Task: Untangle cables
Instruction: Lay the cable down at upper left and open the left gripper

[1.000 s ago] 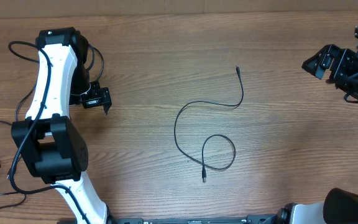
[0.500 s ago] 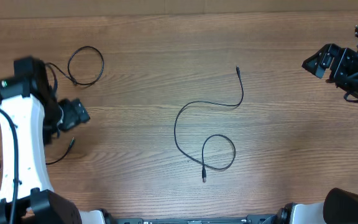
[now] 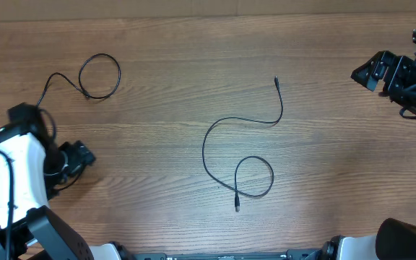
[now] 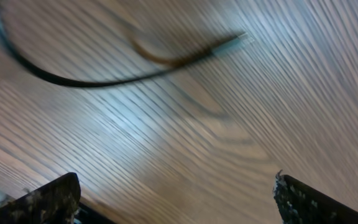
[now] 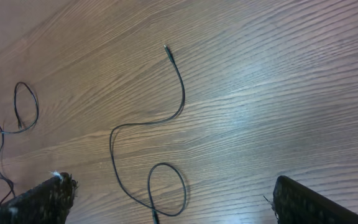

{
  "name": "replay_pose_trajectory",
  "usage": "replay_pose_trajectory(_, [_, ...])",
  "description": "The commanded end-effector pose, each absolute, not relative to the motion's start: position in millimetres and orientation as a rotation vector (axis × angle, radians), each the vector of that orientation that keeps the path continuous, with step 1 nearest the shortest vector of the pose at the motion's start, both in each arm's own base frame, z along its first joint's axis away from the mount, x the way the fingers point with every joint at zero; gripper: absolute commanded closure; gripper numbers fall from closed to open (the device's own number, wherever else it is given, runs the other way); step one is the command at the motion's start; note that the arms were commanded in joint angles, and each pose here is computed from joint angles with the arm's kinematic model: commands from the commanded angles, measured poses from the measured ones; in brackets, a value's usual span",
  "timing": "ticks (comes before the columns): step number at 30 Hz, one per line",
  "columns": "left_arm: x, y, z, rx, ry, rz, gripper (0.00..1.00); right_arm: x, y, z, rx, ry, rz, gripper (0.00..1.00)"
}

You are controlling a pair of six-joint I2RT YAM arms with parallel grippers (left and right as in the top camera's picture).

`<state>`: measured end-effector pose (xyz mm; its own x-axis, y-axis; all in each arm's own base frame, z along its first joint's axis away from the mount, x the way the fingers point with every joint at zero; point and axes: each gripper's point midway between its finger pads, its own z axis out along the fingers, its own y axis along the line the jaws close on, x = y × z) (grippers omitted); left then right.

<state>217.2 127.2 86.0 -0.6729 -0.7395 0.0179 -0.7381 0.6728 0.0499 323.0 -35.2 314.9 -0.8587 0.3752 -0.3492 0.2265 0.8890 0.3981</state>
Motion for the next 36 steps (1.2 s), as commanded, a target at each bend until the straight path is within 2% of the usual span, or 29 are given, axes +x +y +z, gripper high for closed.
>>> replay_pose_trajectory(1, [205.4,151.8,85.0,1.41,-2.788,-0.09,0.0,323.9,-35.5,314.7,0.424,2.632,0.468,0.0])
replay_pose_trajectory(9, [196.6,185.3,85.2,1.61,-2.74,-0.115,0.0,323.9,-35.5,314.7,0.424,2.632,0.468,0.0])
replay_pose_trajectory(16, [200.3,222.1,89.1,1.768,-2.741,-0.312,0.0,323.9,-35.5,314.7,0.424,2.632,0.468,0.0])
replay_pose_trajectory(24, [207.3,226.9,86.5,1.786,-2.771,-0.325,0.01,323.9,-35.5,314.7,0.424,2.632,0.468,0.0])
replay_pose_trajectory(36, [193.5,206.0,40.3,1.753,-2.753,-0.251,0.0,323.8,-35.4,314.6,0.424,2.633,0.469,0.0])
